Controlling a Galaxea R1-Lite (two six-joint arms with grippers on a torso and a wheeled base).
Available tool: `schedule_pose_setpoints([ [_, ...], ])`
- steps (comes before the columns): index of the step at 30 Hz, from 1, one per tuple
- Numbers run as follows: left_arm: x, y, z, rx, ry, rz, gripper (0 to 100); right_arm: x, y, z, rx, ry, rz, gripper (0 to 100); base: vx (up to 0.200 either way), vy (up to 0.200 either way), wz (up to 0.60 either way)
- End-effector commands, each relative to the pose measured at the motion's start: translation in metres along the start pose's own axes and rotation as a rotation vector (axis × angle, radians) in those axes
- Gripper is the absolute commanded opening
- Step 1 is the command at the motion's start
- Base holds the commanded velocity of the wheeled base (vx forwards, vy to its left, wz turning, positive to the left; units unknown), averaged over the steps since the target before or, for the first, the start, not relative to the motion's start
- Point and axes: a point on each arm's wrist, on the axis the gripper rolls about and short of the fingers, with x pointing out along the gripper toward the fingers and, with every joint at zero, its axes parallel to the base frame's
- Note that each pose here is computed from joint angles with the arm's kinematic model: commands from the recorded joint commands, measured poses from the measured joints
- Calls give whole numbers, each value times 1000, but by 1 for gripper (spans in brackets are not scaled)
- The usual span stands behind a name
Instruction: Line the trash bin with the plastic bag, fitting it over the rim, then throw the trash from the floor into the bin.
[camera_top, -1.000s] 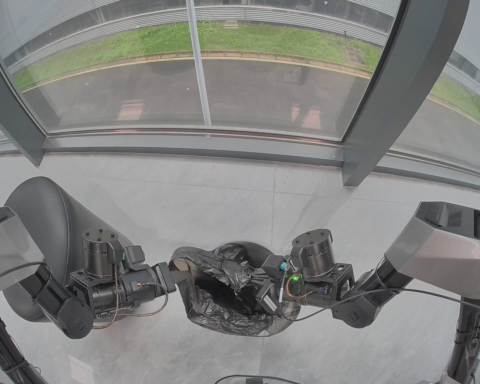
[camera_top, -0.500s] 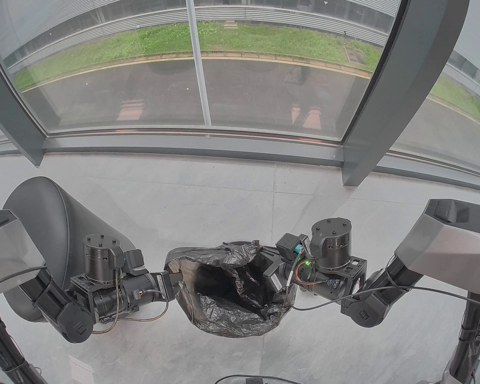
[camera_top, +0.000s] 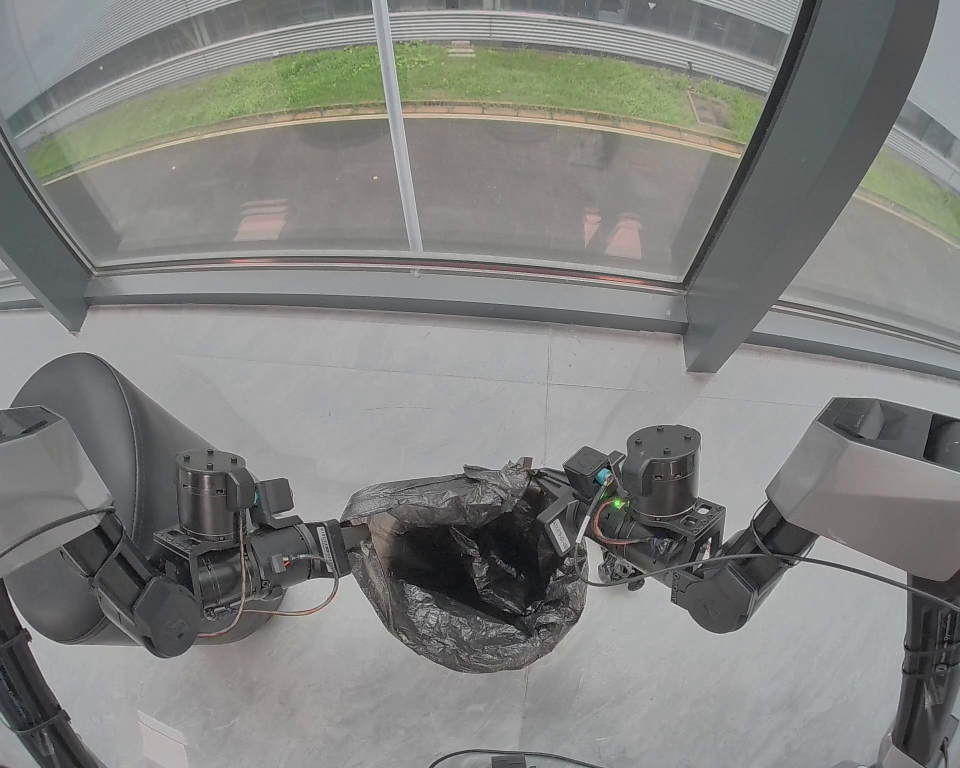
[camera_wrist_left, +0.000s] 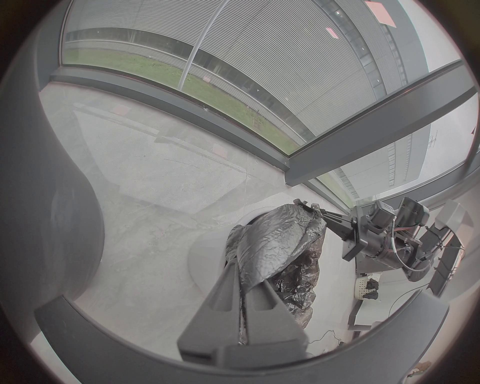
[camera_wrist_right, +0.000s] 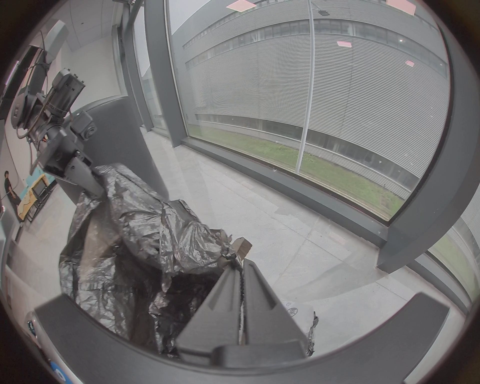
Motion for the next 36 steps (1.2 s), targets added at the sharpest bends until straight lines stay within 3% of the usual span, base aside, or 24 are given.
schedule_pose_setpoints([
  [1, 6, 8, 1, -12, 9, -2, 0, 11, -2, -9, 3, 3, -23, 0, 0, 0, 0],
  [12, 13, 22, 10, -34, 25, -96, 0, 37, -14, -6, 11, -44, -69, 0, 0, 0, 0],
  [20, 17, 44, 13, -86, 40, -116, 0, 47, -14, -8, 7, -40, -76, 0, 0, 0, 0],
  [36, 28, 55, 2, -104, 83, -114, 0, 48, -13, -12, 15, -31, -81, 0, 0, 0, 0],
])
